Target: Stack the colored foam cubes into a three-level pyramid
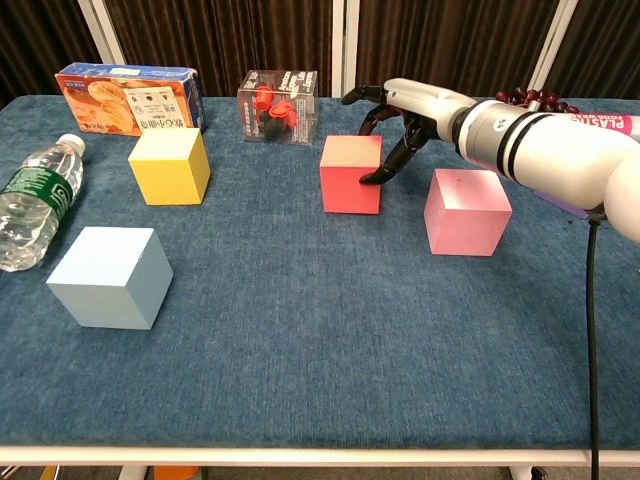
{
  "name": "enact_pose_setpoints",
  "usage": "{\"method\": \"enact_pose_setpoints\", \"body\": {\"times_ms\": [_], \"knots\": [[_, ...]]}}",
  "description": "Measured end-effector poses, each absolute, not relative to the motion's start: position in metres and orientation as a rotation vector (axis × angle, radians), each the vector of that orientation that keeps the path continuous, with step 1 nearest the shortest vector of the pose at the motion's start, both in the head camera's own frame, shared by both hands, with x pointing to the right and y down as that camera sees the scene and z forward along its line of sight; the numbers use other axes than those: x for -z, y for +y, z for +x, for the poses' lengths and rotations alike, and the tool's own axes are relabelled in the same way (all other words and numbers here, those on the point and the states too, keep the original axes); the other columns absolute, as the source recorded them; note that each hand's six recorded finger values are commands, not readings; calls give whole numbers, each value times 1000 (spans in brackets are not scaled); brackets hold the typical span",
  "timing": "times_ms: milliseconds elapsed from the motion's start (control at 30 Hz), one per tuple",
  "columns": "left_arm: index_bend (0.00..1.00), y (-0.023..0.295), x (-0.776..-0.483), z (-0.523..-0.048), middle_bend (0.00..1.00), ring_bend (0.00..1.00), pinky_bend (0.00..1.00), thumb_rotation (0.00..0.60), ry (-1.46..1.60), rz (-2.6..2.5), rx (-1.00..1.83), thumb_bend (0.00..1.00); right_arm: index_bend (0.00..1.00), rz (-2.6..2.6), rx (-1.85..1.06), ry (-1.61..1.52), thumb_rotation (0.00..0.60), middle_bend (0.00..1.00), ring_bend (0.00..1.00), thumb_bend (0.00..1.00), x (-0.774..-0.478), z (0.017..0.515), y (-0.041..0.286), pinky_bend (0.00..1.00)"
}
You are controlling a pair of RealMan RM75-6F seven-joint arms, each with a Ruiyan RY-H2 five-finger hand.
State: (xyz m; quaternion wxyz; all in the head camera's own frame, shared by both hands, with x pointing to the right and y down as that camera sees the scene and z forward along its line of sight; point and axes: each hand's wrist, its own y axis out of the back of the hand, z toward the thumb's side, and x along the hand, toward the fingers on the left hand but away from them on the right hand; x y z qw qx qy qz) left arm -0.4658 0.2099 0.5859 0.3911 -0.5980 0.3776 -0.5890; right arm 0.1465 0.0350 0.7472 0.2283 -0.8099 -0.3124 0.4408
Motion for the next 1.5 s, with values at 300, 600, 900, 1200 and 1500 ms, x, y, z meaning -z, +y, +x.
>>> {"method": "enact_pose_setpoints", "body": {"times_ms": [300, 600, 900, 1200, 1500], "knots": [[213, 209, -583, -466, 147, 52, 80, 600, 961, -1509, 1486, 0, 0, -2239, -1218, -817, 600, 129, 0, 142, -739, 149, 34, 0], [213, 207, -581, -462, 147, 52, 80, 600, 951, -1514, 1462, 0, 0, -2218, -1158, -856, 600, 161, 0, 141, -690, 182, 35, 0], [213, 204, -580, -456, 147, 52, 80, 600, 943, -1522, 1446, 0, 0, -2176, -1304, -841, 600, 184, 0, 9, -658, 266, 76, 0], [213, 205, -578, -452, 147, 52, 80, 600, 933, -1524, 1441, 0, 0, -2156, -1348, -826, 600, 184, 0, 0, -685, 272, 89, 0], [213, 208, -577, -454, 147, 52, 80, 600, 941, -1523, 1451, 0, 0, -2194, -1301, -854, 600, 306, 4, 77, -713, 254, 96, 0]]}}
